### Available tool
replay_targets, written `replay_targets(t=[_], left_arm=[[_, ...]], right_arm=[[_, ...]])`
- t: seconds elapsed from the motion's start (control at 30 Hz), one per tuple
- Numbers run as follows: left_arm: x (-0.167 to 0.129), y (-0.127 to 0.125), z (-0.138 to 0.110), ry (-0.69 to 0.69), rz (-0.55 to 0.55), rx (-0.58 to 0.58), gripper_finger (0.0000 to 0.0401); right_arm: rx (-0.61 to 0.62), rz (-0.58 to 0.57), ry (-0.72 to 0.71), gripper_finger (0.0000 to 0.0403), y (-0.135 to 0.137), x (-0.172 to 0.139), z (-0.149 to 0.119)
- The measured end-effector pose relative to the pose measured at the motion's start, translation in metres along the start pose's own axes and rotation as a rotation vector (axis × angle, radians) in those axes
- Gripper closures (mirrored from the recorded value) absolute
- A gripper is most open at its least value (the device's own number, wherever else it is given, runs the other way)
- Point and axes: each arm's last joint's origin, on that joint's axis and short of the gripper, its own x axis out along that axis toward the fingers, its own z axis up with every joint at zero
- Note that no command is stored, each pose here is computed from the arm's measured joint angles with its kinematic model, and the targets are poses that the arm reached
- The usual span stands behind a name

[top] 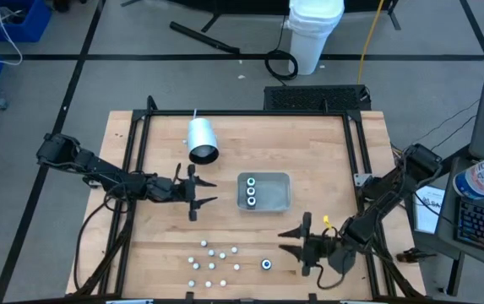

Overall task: Pick & Place food coloring
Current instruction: Put the large blue food coloring bottle into the white bin

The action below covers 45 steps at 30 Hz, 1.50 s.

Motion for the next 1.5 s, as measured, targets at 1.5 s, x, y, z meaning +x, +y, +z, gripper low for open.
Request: replay_targets(t=[1.5], left_arm=[[0.0,0.0,-0.002,0.025,-0.003,-0.135,0.0212]], right_arm=[[0.154,0.394,-0.185,0.039,-0.031,0.007,-0.046]])
